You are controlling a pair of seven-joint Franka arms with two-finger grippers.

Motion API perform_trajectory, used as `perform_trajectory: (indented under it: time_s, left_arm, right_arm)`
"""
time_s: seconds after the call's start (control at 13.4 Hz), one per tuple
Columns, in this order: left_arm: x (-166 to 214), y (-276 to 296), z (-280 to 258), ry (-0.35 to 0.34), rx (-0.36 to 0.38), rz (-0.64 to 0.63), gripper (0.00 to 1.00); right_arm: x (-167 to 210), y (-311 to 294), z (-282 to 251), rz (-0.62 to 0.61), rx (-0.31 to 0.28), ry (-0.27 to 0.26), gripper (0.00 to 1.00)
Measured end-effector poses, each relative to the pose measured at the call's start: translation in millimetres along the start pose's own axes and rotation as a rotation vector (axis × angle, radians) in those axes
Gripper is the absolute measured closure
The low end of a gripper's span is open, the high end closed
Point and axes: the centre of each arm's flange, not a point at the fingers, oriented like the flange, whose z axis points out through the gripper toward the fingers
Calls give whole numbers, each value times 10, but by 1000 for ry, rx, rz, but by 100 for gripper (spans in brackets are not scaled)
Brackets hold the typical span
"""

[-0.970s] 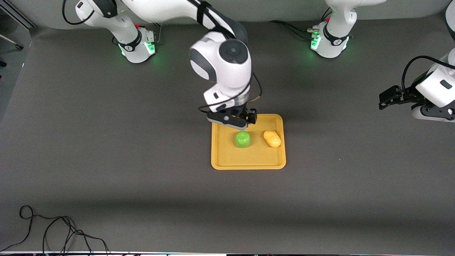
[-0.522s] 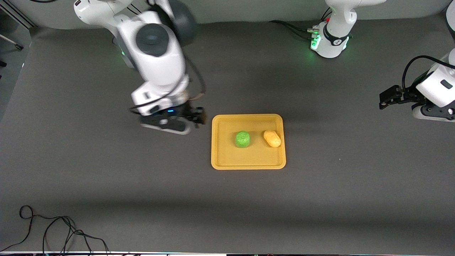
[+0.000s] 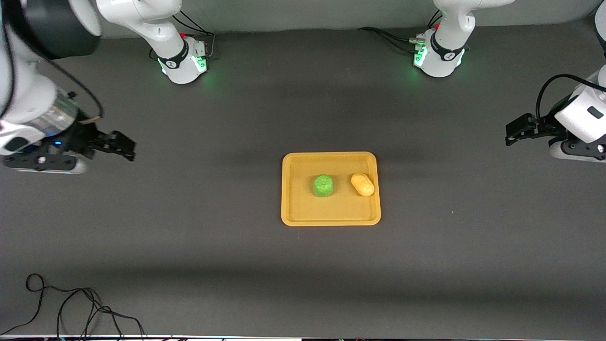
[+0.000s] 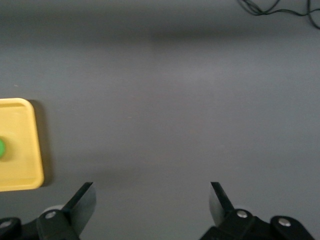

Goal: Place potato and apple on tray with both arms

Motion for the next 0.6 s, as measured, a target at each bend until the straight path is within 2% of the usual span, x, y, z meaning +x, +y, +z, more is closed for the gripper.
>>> perform_trajectory:
  time_s: [0.3,0.6]
  left_arm:
    - [1,-1,1,0,0,0,0]
    - [0,-32,5,-2,27,1,0]
  right_arm:
    - [4,765,-24,-46,-3,-15,0]
    - [-88,907,-94,-45,-4,-38,0]
